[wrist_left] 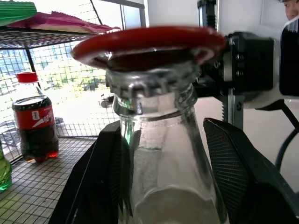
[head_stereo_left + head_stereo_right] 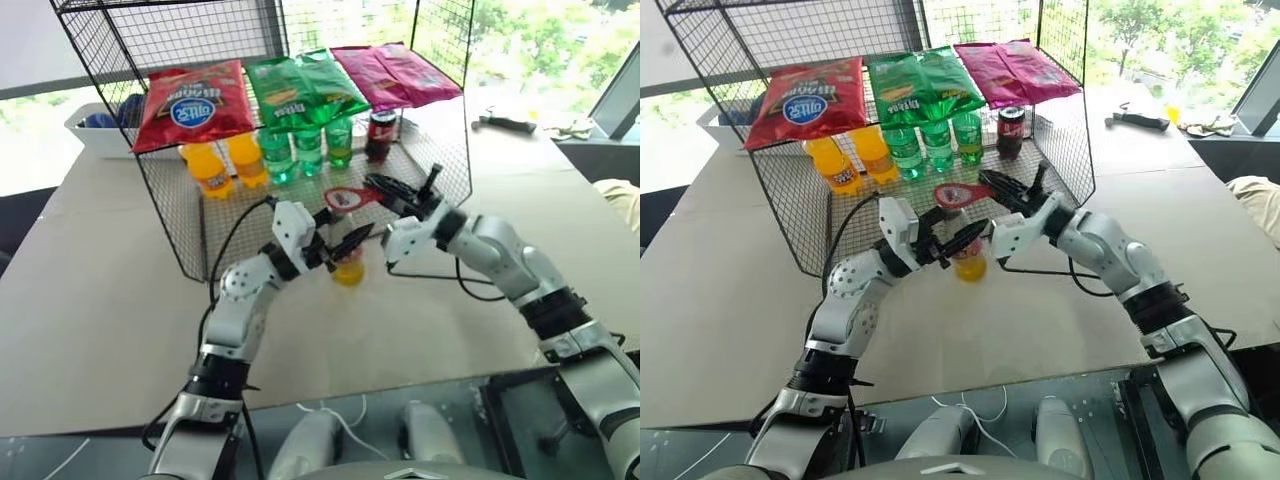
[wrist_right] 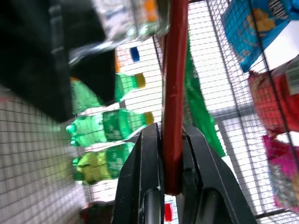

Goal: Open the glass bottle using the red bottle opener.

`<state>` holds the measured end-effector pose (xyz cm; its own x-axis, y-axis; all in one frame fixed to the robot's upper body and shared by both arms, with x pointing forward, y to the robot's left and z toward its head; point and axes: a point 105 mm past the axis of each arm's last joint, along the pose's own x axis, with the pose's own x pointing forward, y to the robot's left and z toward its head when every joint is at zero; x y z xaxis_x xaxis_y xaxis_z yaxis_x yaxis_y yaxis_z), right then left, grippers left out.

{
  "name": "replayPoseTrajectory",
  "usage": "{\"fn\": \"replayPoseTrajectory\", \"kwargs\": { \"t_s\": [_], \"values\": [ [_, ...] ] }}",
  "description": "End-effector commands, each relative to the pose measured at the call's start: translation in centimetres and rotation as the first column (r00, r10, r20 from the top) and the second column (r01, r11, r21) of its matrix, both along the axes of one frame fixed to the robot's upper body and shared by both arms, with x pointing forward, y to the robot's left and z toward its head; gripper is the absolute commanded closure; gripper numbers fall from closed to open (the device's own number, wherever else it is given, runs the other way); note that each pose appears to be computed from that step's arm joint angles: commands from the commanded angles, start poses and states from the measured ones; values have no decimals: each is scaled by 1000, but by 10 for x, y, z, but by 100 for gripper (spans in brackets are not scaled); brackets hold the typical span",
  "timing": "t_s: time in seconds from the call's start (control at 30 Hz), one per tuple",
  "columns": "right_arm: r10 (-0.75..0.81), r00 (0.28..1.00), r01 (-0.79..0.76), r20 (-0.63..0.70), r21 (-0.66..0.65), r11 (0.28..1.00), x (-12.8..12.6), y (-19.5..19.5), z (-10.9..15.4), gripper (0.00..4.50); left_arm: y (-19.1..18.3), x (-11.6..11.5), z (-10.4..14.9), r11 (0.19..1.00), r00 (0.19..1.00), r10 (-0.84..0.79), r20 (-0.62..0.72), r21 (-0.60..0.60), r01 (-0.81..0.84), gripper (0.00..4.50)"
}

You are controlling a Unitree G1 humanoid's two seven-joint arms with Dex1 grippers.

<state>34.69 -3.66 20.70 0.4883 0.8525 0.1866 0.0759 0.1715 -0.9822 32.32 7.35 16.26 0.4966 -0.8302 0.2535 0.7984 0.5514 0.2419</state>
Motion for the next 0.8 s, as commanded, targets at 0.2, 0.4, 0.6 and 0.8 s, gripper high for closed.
{"fn": "replayPoseTrajectory", "kwargs": {
  "t_s": [0.2,0.4,0.6,0.8],
  "values": [
    [-25,994,25,103,0,1000,2,-15,29,450,-1,2,-17,999,998,2,-65,38,1,225],
    [-70,993,61,97,93,994,5,-26,42,450,0,2,-17,999,998,4,-68,35,-1,225],
    [-108,994,105,-3,239,965,8,-39,44,450,2,1,-17,999,998,13,-67,35,-10,225],
    [-118,989,140,-88,316,938,6,-45,38,450,4,2,-17,999,998,23,-65,32,-21,188]
  ]
}}
